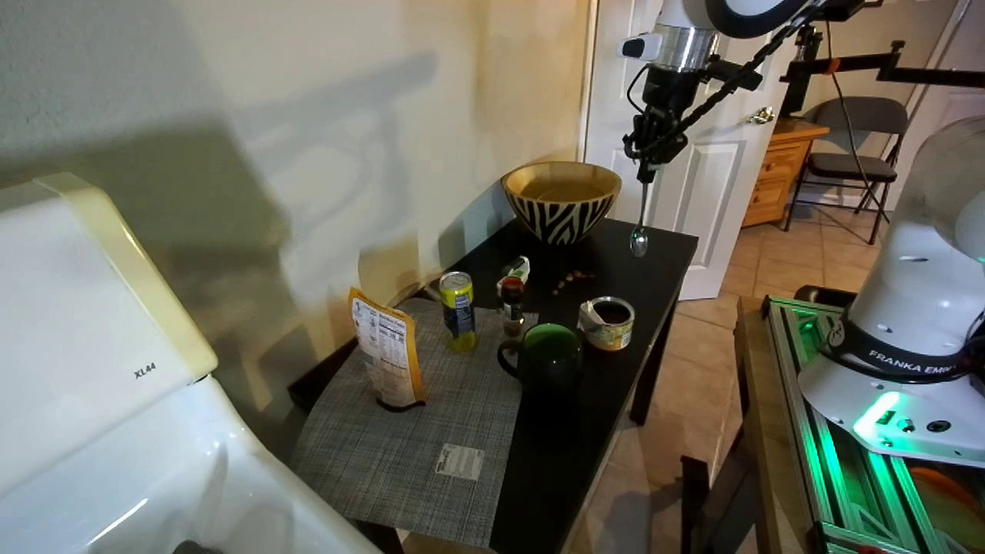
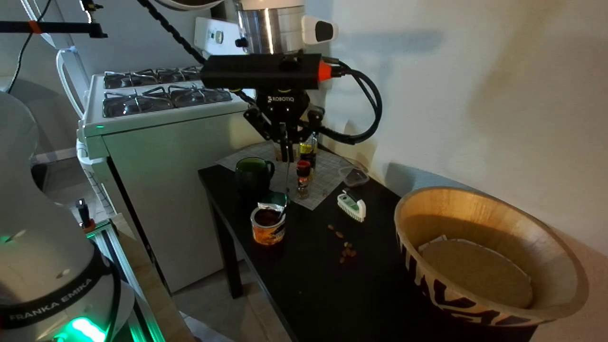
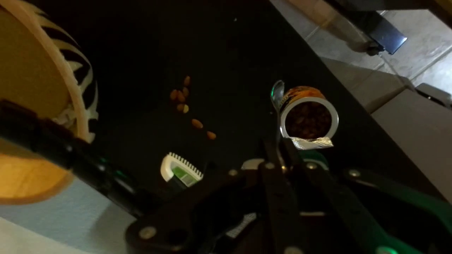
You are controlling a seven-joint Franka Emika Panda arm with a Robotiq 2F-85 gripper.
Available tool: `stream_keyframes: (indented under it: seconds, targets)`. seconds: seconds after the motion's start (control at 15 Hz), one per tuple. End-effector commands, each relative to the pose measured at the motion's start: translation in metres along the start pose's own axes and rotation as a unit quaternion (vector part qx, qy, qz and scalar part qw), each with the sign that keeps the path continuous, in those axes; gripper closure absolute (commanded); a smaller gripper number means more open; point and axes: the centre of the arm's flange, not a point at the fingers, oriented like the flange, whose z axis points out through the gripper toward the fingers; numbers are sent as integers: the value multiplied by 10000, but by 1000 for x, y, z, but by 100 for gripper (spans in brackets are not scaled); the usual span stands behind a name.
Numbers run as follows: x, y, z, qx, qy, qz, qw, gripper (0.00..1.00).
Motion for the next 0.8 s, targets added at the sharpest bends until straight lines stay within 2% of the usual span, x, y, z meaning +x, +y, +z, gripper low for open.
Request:
stream_keyframes:
  seconds: [0.0, 0.2, 0.4, 0.53, 0.6, 0.73]
  targets:
    - [-2, 2, 25, 206, -118, 519, 9984, 98]
    - [2, 3, 45, 596, -81, 627, 9962, 98]
    - [6, 3, 56, 952, 282, 863, 9913, 98]
    - [7, 1, 53, 1179, 411, 644, 9901, 98]
    - [5, 1, 51, 998, 205, 764, 9919, 92]
    - [7, 0, 52, 1078, 290, 696, 9913, 92]
